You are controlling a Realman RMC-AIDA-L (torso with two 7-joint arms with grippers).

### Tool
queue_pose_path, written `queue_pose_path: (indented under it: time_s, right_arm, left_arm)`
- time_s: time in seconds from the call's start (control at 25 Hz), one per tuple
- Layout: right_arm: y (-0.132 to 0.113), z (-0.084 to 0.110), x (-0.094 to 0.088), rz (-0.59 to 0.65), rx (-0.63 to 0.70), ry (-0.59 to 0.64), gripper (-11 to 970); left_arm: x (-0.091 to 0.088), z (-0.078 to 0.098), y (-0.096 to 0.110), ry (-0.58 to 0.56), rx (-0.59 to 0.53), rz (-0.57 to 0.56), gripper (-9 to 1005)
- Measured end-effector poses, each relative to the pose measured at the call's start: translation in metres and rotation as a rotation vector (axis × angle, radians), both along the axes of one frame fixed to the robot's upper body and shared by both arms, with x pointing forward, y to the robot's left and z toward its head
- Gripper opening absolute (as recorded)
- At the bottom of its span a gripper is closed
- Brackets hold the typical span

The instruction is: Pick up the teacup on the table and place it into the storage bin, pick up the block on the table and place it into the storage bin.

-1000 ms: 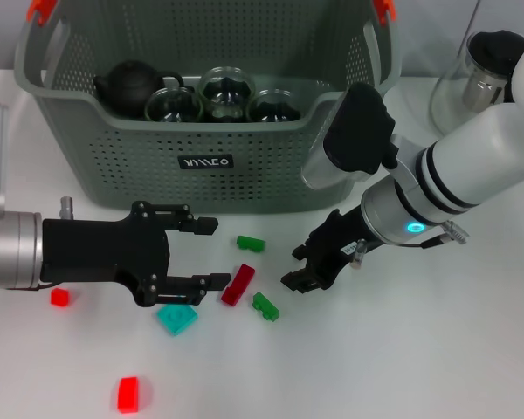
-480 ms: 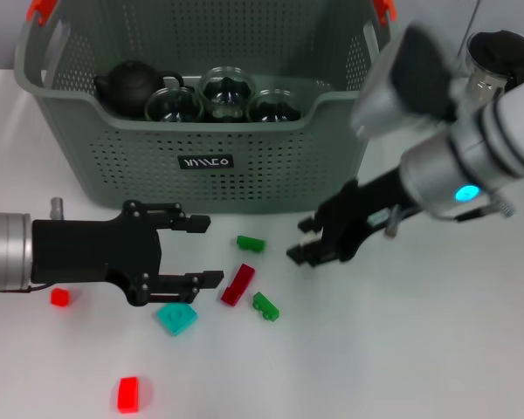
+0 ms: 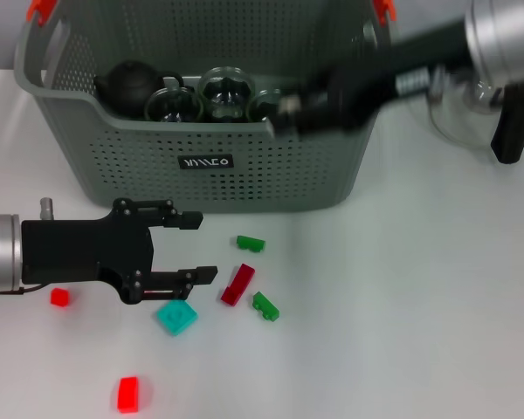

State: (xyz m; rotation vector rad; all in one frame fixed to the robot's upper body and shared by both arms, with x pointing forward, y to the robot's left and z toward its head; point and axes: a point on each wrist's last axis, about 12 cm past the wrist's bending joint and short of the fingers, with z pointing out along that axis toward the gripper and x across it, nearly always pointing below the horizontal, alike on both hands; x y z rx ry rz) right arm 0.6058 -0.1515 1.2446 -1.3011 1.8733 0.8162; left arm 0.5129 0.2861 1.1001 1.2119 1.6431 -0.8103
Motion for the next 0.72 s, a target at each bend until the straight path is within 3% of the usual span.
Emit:
queue_pose_path:
  time_s: [0.24, 0.52, 0.72]
  right_arm:
    - [0.007, 0.018, 0.035, -0.095, 0.042, -0.105, 484]
    - [0.012, 0.004, 0.072, -0.239, -0.037, -0.150, 491]
    - [0.011, -0.002, 0.080, -0.293, -0.074, -0.162, 496]
  left_arm:
    - [0.002, 0.002, -0.003, -0.012, -0.018, -0.002, 707]
    - [0.005, 0.005, -0.005, -0.025, -0.043, -0.001, 706]
    - [0.005, 0.005, -0.005, -0.028, -0.047, 0.003, 707]
